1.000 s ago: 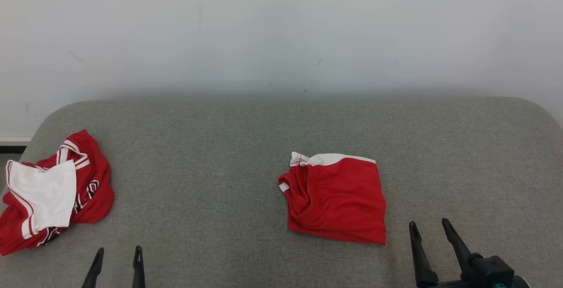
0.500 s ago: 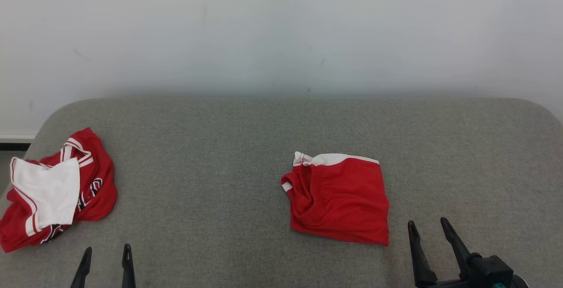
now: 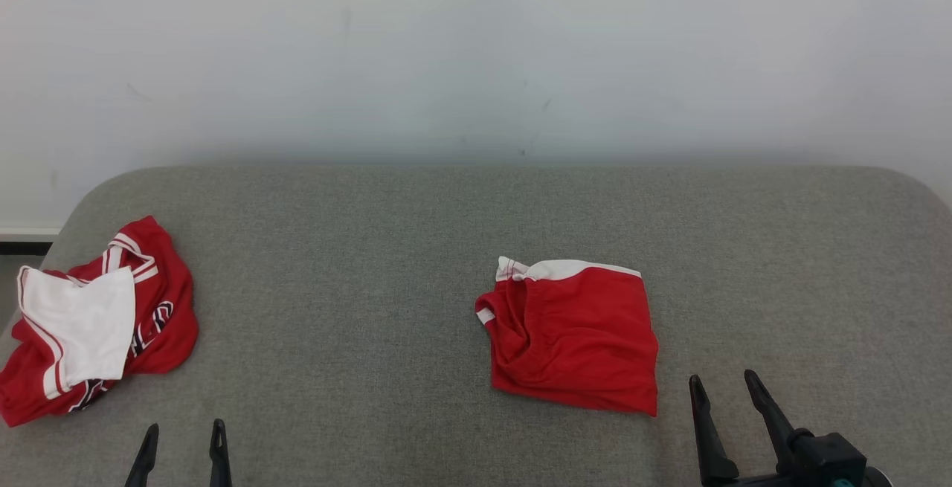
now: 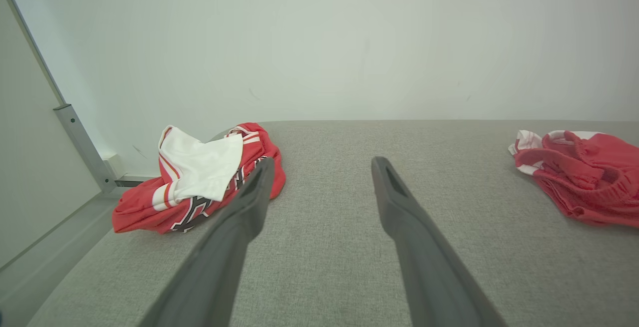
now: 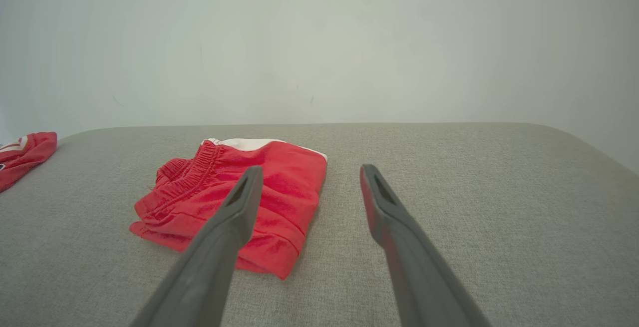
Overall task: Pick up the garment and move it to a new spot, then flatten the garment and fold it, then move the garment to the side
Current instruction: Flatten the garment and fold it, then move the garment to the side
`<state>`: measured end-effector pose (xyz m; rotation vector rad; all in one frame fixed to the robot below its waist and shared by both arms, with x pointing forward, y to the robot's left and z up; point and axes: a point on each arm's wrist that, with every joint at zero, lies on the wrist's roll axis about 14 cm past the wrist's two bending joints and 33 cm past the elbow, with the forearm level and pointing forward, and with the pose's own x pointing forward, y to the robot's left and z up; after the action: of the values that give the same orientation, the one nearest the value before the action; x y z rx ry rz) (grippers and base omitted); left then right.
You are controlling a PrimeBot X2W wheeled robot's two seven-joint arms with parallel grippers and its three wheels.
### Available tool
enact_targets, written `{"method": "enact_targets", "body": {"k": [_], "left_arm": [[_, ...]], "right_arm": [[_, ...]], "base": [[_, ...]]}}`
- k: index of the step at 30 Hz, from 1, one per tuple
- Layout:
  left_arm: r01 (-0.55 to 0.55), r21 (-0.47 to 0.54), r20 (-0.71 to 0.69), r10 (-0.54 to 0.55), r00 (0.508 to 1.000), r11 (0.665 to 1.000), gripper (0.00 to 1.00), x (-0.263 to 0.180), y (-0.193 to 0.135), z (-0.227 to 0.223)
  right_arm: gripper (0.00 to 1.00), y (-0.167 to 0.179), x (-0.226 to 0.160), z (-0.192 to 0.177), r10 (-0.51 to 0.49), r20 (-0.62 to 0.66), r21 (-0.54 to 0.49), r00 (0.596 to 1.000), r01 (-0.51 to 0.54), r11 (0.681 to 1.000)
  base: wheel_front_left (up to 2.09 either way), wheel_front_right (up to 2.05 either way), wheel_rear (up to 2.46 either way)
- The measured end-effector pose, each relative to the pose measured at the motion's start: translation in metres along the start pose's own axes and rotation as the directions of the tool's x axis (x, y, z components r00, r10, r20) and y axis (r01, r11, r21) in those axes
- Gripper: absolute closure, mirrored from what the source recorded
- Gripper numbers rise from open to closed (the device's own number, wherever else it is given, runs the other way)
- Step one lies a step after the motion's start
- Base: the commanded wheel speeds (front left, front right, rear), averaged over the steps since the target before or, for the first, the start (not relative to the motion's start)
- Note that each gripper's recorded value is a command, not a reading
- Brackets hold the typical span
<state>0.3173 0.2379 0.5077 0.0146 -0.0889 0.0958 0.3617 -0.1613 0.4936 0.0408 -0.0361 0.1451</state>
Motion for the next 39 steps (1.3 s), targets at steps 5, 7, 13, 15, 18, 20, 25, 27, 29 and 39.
{"method": "enact_targets", "body": {"k": [5, 7, 13, 15, 18, 20, 25, 27, 29, 39], "left_arm": [[0.007, -0.001, -0.002, -0.007, 1.000, 1.000, 0.00, 0.0004, -0.0016, -0.0006], [0.009, -0.001, -0.002, -0.009, 1.000, 1.000, 0.00, 0.0004, -0.0021, -0.0007], [0.016, -0.002, -0.003, -0.016, 1.000, 1.000, 0.00, 0.0006, -0.0043, -0.0010], [0.018, -0.002, -0.004, -0.018, 1.000, 1.000, 0.00, 0.0004, -0.0047, -0.0013], [0.019, -0.002, -0.005, -0.019, 1.000, 1.000, 0.00, 0.0003, -0.0049, -0.0014], [0.019, -0.002, -0.005, -0.019, 1.000, 1.000, 0.00, 0.0002, -0.0050, -0.0015], [0.027, 0.001, -0.007, -0.027, 1.000, 1.000, 0.00, 0.0003, -0.0066, -0.0021], [0.033, 0.003, -0.008, -0.033, 0.999, 0.999, 0.00, 0.0004, -0.0075, -0.0022], [0.037, 0.005, -0.009, -0.037, 0.999, 0.999, 0.00, 0.0005, -0.0084, -0.0023], [0.048, 0.009, -0.013, -0.048, 0.999, 0.999, 0.00, -0.0002, -0.0094, -0.0034]], "right_arm": [[0.00, -0.0003, -0.0005, -0.0009, -0.003, -0.003, 0.001, 1.000, 0.003, 1.000], [0.00, -0.0006, -0.0008, -0.0010, -0.004, -0.003, 0.002, 1.000, 0.004, 1.000], [0.00, -0.0014, -0.0013, -0.0018, -0.007, -0.005, 0.002, 1.000, 0.007, 1.000], [0.00, -0.0010, -0.0013, -0.0020, -0.006, -0.006, 0.003, 1.000, 0.006, 1.000], [0.00, -0.0011, -0.0014, -0.0023, -0.007, -0.007, 0.003, 1.000, 0.007, 1.000], [0.00, -0.0011, -0.0014, -0.0023, -0.007, -0.007, 0.004, 1.000, 0.007, 1.000], [0.00, -0.0016, -0.0017, -0.0032, -0.009, -0.009, 0.004, 1.000, 0.009, 1.000], [0.00, -0.0014, -0.0018, -0.0036, -0.009, -0.011, 0.005, 1.000, 0.009, 1.000], [0.00, -0.0017, -0.0018, -0.0037, -0.009, -0.011, 0.005, 1.000, 0.009, 1.000], [0.00, -0.0009, -0.0014, -0.0038, -0.006, -0.011, 0.004, 1.000, 0.006, 1.000]], "base": [[0.00, 0.00, 0.00], [0.00, 0.00, 0.00], [0.00, 0.00, 0.00], [0.00, 0.00, 0.00], [0.00, 0.00, 0.00], [0.00, 0.00, 0.00], [0.00, 0.00, 0.00], [0.00, 0.00, 0.00], [0.00, 0.00, 0.00], [0.00, 0.00, 0.00]]}}
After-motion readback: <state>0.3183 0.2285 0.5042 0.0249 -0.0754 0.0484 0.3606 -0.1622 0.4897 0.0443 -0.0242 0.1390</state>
